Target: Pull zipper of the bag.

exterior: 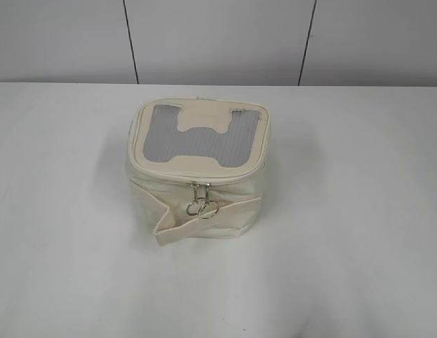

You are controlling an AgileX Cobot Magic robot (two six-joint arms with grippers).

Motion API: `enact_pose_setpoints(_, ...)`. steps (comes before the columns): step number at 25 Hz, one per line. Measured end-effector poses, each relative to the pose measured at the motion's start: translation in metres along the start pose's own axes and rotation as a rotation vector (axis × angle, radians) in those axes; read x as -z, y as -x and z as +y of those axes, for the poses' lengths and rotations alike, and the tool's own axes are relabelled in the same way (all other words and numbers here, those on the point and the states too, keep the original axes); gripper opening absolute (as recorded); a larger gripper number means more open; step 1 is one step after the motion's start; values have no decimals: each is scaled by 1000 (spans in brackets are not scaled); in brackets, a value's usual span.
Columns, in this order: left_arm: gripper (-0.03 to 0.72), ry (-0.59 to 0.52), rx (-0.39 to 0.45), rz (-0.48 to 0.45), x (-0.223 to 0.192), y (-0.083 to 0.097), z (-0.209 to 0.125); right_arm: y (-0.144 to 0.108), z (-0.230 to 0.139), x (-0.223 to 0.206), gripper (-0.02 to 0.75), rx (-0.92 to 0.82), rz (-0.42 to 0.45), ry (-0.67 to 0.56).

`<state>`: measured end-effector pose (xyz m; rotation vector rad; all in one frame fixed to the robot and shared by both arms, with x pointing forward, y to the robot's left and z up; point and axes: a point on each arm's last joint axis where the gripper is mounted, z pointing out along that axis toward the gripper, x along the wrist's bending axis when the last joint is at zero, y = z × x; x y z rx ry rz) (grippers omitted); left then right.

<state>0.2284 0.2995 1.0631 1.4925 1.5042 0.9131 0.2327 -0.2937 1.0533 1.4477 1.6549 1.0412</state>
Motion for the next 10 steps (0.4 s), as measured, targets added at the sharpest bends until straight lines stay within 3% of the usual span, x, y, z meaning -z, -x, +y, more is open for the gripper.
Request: enact_pose_setpoints(10, 244, 0, 0, 0, 0, 0, 0, 0, 0, 0, 451, 0, 0, 0)
